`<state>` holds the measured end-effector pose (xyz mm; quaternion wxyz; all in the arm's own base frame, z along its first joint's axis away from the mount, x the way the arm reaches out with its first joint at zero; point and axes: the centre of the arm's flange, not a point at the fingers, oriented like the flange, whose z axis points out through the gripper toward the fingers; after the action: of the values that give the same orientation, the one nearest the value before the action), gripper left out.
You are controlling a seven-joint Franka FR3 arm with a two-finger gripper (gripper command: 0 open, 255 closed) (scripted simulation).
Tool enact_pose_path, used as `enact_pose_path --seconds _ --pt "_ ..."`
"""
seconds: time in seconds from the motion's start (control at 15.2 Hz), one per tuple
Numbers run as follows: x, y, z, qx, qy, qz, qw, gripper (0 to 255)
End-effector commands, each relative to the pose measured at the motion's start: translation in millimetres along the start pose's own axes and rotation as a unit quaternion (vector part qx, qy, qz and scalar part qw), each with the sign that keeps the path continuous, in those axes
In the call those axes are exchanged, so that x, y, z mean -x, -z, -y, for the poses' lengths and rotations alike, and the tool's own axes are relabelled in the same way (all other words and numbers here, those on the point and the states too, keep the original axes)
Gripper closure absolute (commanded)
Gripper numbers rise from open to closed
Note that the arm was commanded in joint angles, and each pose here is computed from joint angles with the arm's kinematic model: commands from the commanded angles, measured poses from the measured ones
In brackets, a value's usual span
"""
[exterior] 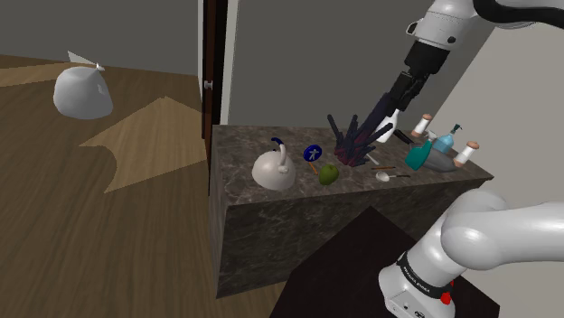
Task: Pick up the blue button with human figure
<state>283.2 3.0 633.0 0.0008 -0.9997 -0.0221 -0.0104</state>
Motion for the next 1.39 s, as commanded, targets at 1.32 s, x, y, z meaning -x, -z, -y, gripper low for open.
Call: enact_pose_path --seconds 1.32 --pt "-158 -197 -64 0.116 -0.012 0.023 0.9929 0"
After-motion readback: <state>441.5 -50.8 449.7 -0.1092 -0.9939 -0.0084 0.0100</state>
